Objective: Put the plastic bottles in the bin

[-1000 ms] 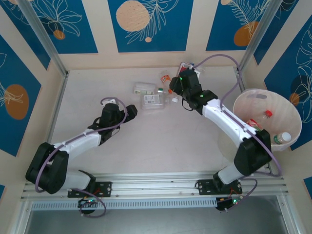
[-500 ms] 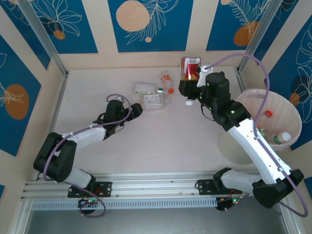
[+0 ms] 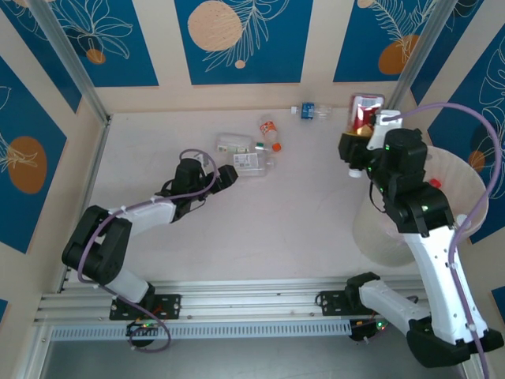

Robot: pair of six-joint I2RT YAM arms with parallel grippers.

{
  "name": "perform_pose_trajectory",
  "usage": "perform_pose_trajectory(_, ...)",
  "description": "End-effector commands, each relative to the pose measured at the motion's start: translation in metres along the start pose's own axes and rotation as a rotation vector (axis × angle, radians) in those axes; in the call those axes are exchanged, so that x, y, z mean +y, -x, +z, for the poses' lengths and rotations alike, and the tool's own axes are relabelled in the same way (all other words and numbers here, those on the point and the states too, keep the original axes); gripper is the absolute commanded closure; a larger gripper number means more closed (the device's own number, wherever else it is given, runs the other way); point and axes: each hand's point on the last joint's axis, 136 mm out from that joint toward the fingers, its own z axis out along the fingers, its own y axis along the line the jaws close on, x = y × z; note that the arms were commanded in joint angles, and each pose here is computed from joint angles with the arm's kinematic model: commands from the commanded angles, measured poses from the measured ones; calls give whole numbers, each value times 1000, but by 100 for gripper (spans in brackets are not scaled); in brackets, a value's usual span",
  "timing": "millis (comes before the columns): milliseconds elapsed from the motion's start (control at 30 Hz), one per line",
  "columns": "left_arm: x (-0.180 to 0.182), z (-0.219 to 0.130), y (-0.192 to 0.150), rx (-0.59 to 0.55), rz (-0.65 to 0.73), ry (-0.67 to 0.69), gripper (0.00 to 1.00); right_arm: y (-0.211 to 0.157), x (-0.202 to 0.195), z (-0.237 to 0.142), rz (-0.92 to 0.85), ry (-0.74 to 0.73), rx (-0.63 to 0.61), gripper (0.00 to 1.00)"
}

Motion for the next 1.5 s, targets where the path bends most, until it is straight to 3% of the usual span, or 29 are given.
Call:
perform_pose_trajectory(0, -22, 4, 11, 0, 10, -92, 0, 1, -26, -18, -12, -73, 14, 75)
perform_pose_trajectory(200, -60, 6, 8, 28, 105, -231, 0, -12, -67, -18, 116, -180, 55, 76)
perform_pose_trajectory(367, -73, 5, 3, 42, 163, -242, 0, -26, -102, -16, 328, -292, 63, 76)
perform_pose_trajectory(500, -68, 6, 2, 44, 162, -224, 0, -32, -146, -32, 506, -480, -9, 76)
perform_pose_trajectory(600, -66, 8, 1, 45, 160, -216, 0, -34, -162, -38, 650, -516, -111, 77)
perform_pose_trajectory(800, -66, 13, 1, 57, 157, -217, 0, -53, -174, -30, 988, -540, -195, 64)
perform_pose_trajectory(967, -66, 16, 0, 65, 145, -215, 0, -66, -185, -20, 1141, -580, -226, 56)
perform_pose_trajectory(1033, -66, 16, 0, 64, 144, -217, 0, -69, -188, -17, 1179, -583, -232, 41)
perform_pose_trajectory(1100, -66, 17, 0, 64, 142, -215, 0, -72, -189, -17, 1212, -593, -236, 15)
perform_pose_trajectory(1167, -65, 17, 0, 64, 141, -213, 0, -71, -188, -19, 1221, -593, -242, 2)
perform_pose_trajectory(1467, -64, 20, -2, 77, 137, -215, 0, -54, -174, -34, 1225, -510, -299, 0)
